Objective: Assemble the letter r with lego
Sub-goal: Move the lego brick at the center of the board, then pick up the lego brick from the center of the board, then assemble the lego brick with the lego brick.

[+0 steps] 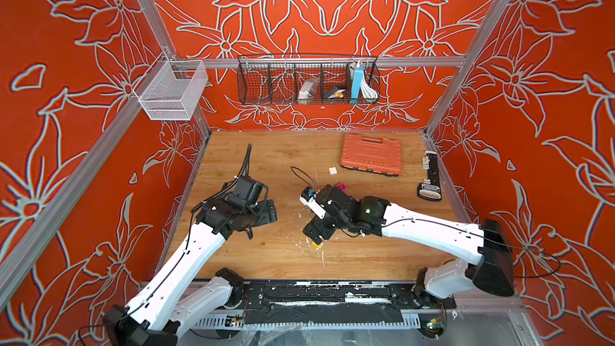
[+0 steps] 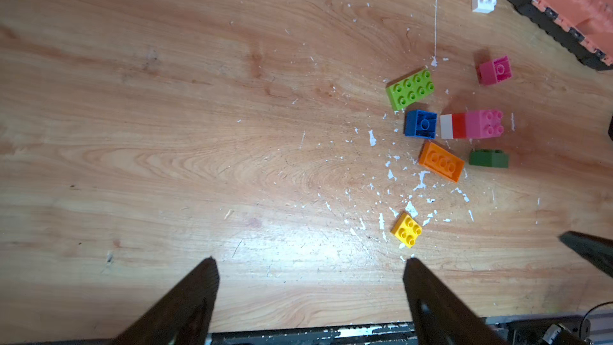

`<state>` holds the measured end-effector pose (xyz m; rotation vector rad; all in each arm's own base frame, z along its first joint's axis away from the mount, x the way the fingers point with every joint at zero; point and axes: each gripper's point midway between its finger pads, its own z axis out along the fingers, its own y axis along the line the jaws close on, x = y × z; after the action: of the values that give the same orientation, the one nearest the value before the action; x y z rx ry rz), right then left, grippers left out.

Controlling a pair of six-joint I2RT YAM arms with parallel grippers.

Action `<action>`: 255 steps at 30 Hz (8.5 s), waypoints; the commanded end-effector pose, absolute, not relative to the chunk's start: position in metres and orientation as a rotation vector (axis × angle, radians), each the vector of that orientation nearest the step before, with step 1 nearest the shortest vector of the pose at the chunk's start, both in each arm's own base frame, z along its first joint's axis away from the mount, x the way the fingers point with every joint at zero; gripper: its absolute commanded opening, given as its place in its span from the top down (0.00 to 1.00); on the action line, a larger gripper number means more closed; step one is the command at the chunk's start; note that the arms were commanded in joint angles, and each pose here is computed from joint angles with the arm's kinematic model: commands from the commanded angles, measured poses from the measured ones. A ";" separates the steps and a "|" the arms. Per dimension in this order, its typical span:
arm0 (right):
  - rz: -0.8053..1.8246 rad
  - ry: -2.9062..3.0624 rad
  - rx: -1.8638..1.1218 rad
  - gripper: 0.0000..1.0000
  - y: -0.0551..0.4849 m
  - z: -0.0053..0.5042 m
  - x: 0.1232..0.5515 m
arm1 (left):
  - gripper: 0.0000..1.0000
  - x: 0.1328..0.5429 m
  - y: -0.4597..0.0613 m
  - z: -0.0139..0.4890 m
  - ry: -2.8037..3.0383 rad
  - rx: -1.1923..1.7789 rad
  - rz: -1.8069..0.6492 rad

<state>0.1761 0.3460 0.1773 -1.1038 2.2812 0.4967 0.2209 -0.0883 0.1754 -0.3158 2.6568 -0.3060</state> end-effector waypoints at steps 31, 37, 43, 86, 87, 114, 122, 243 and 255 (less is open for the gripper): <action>0.587 2.403 -0.601 0.12 0.213 0.195 0.197 | 0.37 0.319 -0.203 0.053 2.972 0.570 -0.142; 0.608 2.408 -0.602 0.13 0.216 0.195 0.196 | 0.35 0.325 -0.204 0.038 2.994 0.582 -0.085; 0.617 2.405 -0.597 0.13 0.214 0.196 0.194 | 0.35 0.334 -0.203 0.028 3.005 0.583 -0.029; 0.605 2.426 -0.538 0.16 0.199 0.190 0.185 | 0.68 0.330 -0.215 0.006 3.033 0.362 -0.062; 0.590 2.434 -0.515 0.16 0.197 0.190 0.186 | 0.68 0.328 -0.210 0.008 3.027 0.290 -0.033; 0.428 2.382 -0.319 0.16 0.179 0.191 0.216 | 0.27 0.256 -0.207 0.074 2.760 -0.539 -0.095; 0.430 2.406 -0.387 0.17 0.223 0.183 0.222 | 0.10 0.255 -0.178 0.141 2.573 -0.451 -0.497; 0.347 2.523 -1.400 1.00 0.316 0.066 0.150 | 0.12 0.246 -0.142 0.098 2.458 -0.718 -1.255; 0.265 2.601 -1.434 1.00 0.320 0.044 0.147 | 0.12 0.243 -0.137 0.097 2.468 -0.725 -1.247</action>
<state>0.1477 0.3220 0.0440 -1.4332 2.5773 0.3011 0.2461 -0.1369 0.0961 -0.7477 2.4598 -1.2374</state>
